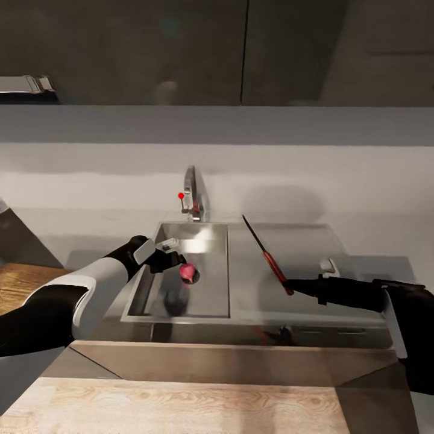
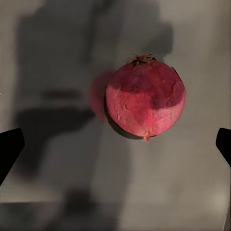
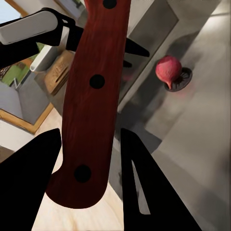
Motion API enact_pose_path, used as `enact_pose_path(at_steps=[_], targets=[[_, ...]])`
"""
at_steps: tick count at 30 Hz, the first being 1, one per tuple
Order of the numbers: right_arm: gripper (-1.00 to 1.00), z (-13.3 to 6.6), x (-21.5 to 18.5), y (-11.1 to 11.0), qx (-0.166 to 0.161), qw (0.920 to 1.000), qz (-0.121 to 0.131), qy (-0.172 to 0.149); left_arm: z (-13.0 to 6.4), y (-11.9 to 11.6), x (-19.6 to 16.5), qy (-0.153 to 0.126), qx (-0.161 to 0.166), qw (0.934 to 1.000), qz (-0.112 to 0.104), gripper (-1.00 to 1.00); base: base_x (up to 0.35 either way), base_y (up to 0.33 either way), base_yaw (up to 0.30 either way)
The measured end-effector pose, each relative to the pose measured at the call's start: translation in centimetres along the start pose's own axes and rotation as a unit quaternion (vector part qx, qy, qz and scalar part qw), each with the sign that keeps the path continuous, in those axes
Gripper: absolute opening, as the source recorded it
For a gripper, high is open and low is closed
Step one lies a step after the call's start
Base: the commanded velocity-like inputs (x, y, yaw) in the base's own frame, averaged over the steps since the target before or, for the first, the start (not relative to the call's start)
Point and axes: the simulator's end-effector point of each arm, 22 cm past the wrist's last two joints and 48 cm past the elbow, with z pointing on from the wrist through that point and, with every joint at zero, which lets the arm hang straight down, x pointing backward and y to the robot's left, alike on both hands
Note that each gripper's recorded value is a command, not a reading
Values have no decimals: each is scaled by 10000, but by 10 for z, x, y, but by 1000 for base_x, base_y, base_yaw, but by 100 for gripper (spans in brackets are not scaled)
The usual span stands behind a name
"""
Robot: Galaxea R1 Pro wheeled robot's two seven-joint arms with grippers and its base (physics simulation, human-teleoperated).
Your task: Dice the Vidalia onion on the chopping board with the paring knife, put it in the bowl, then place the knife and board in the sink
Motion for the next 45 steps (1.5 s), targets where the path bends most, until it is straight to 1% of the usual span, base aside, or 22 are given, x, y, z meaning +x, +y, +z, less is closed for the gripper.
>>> enact_pose_path(at_steps=[17,20,26,32,35,41,45], targets=[[-100,6,8,-9,-11,9999,109,67,16,3,10,133,-21,9999,-11,100,20,-12,63],[-100,7,10,-10,-6,9999,129,77,20,-2,14,159,-2,9999,25,100,172,-126,4],[-100,9,13,-14,0,9998,174,97,26,1,15,143,-54,9999,81,100,38,-28,1],[-100,12,16,-17,-9,9997,219,120,32,3,18,188,-68,9998,81,100,2,-3,0],[-100,12,18,-19,-6,9996,237,133,34,3,21,215,-77,9997,85,100,63,-156,0],[-100,14,21,-23,-3,9995,280,152,40,6,25,263,-156,9993,198,100,132,-166,0],[-100,15,23,-26,7,9994,311,161,44,9,27,262,-181,9993,216,100,40,-29,0]])
